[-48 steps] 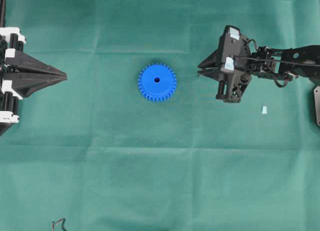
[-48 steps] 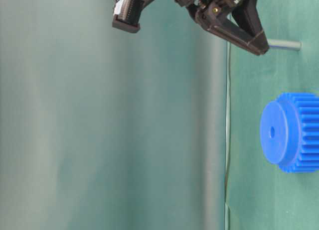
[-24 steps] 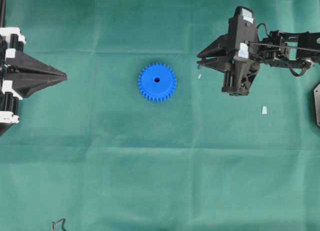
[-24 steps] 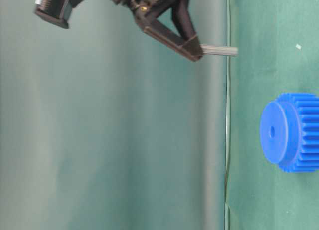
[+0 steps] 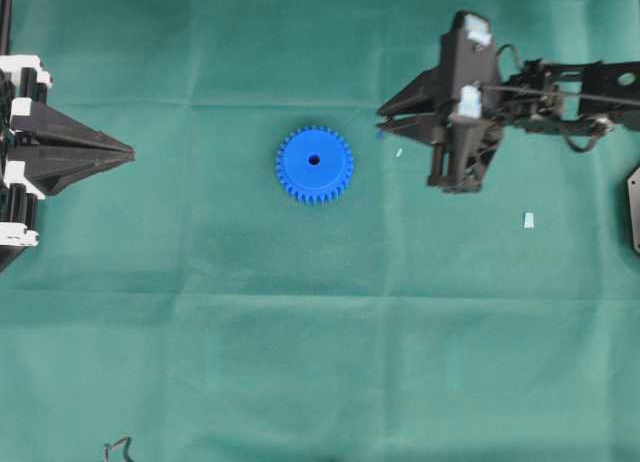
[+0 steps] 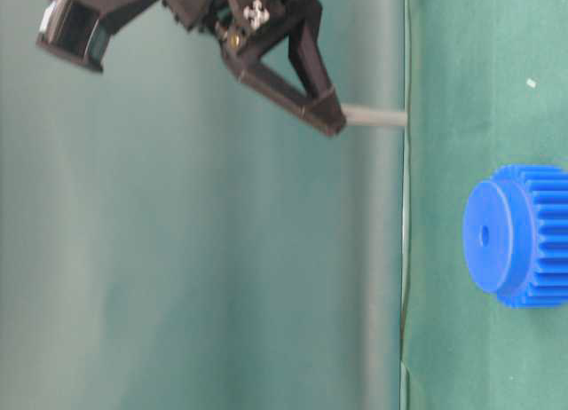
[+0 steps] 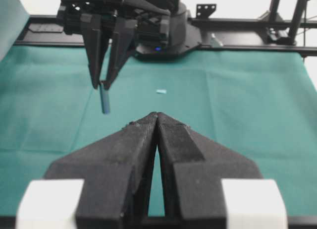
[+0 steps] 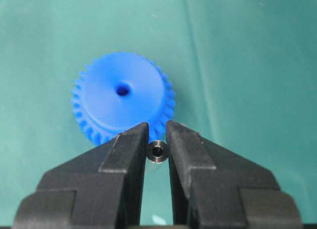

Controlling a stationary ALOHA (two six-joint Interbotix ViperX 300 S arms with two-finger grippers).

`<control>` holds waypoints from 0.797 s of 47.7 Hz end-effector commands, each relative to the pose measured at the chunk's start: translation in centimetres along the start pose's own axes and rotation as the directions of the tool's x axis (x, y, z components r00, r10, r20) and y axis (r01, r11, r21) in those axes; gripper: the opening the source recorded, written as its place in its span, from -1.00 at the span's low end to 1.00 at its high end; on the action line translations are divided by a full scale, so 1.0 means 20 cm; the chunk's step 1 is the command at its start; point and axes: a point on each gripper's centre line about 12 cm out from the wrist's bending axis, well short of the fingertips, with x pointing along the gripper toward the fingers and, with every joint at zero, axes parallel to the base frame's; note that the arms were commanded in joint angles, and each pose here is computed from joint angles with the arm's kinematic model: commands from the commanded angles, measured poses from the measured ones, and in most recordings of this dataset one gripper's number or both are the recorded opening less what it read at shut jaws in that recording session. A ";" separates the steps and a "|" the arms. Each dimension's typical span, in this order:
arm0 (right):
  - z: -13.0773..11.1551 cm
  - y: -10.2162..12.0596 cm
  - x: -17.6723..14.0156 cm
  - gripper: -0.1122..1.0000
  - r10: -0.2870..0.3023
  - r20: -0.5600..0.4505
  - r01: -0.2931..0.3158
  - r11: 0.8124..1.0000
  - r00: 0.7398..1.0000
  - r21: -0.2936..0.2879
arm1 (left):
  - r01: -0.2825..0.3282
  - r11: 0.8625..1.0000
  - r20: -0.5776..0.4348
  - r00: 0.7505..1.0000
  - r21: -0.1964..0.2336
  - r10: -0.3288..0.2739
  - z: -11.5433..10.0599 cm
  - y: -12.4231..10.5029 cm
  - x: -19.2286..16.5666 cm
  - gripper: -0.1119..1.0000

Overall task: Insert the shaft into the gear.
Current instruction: 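Lift the shaft and carry it left over the blue gear's center hole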

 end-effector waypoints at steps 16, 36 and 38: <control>0.25 0.10 0.23 -0.53 0.037 0.034 -0.036 0.999 0.999 -0.027 | 0.002 1.000 0.028 1.000 -0.006 -0.002 0.06 0.00 0.01 -0.80; 0.20 0.10 0.31 -0.53 0.035 0.009 -0.035 0.999 0.999 -0.020 | 0.002 1.000 0.014 1.000 -0.006 -0.002 0.05 0.00 0.01 -0.80; 0.19 0.10 0.32 -0.53 0.034 0.008 -0.034 0.999 0.999 -0.018 | 0.002 1.000 0.012 1.000 -0.006 -0.002 0.05 0.00 0.01 -0.80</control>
